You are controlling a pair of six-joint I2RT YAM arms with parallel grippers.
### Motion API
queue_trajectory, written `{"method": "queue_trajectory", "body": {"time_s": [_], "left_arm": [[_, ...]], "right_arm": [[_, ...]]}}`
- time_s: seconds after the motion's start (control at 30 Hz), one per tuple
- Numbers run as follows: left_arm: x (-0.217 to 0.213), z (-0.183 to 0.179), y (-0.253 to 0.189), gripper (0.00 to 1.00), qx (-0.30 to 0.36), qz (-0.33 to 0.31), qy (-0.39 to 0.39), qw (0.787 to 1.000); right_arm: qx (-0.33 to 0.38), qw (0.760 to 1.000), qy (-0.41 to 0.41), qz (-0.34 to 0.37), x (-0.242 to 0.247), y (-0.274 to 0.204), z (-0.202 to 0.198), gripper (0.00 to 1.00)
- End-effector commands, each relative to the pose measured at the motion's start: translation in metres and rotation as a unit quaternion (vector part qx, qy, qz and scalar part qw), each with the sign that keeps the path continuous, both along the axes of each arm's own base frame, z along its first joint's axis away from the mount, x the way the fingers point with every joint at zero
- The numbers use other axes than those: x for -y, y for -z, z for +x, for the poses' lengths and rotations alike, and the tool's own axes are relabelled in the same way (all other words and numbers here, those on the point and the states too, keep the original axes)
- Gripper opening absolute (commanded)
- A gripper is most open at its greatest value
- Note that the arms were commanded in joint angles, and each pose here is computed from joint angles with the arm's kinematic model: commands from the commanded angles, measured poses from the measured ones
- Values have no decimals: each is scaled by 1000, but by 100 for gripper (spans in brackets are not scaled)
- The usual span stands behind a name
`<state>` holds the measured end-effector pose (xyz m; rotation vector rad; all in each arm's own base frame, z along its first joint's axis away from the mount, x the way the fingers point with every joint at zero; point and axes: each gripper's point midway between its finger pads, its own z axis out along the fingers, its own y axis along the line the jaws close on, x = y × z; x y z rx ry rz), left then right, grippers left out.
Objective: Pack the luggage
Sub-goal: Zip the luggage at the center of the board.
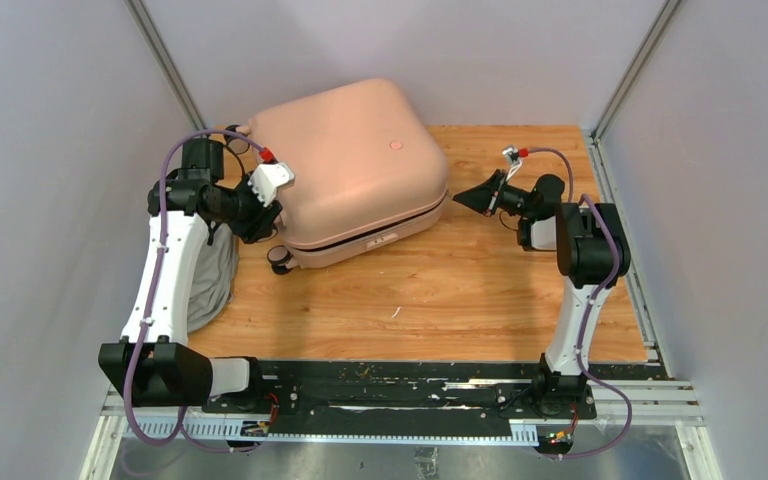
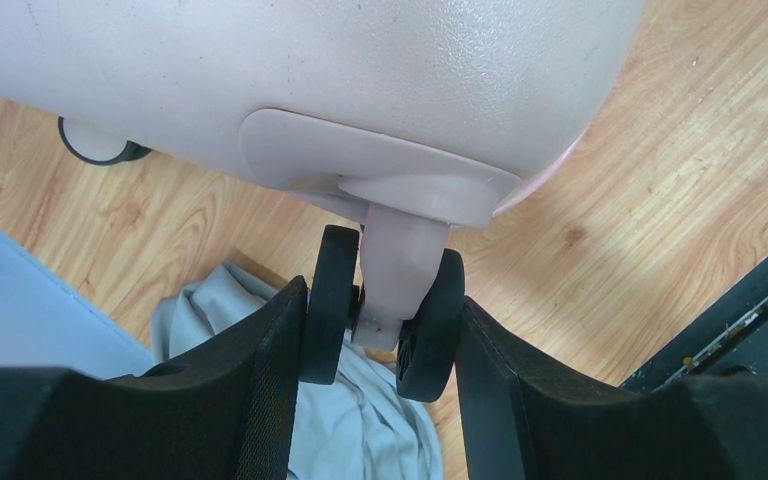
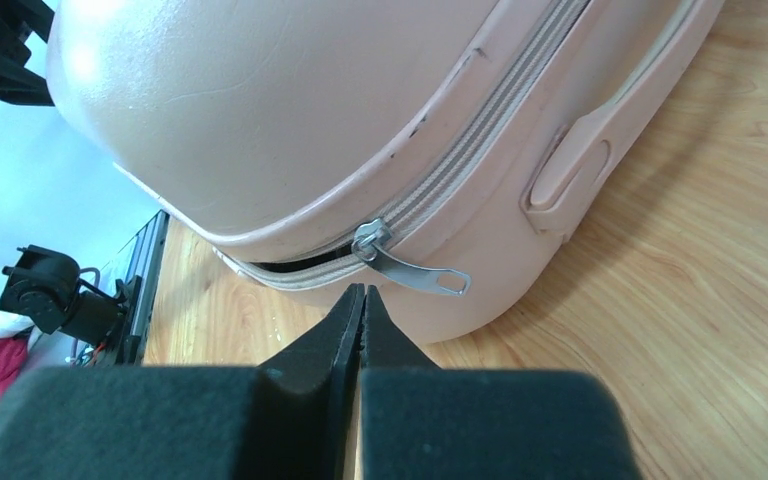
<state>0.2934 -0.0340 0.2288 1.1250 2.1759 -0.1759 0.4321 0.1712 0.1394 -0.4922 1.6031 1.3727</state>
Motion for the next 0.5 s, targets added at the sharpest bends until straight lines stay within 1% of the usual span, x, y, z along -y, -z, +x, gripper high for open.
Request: {"method": "queue_trajectory", "body": {"time_s": [0.0, 0.1, 0.13, 0.2, 0.23, 0.37, 0.43, 0.47], "left_arm": [[0, 9, -31, 0, 58, -12, -13, 998], [0, 8, -30, 0, 56, -13, -12, 998], [0, 8, -30, 0, 57, -13, -13, 998], [0, 7, -31, 0, 59, -13, -13, 998], [0, 7, -32, 0, 60, -13, -12, 998], [5, 4, -33, 0, 54, -28, -8, 998], [11, 3, -35, 0, 49, -47, -7, 998], [14, 2, -35, 0, 45, -55, -6, 997]], "right_arm": [[34, 999, 3, -2, 2, -15, -8, 0], [28, 1000, 4, -3, 2, -12, -11, 0], [27, 1000, 9, -4, 2, -11, -10, 2], [21, 999, 28, -9, 6, -7, -4, 18], [23, 999, 37, -15, 9, -6, -2, 24], [30, 994, 80, -73, 18, 3, 14, 36], [11, 991, 97, -94, 22, 11, 26, 53], [-2, 990, 110, -93, 25, 12, 34, 55]]}}
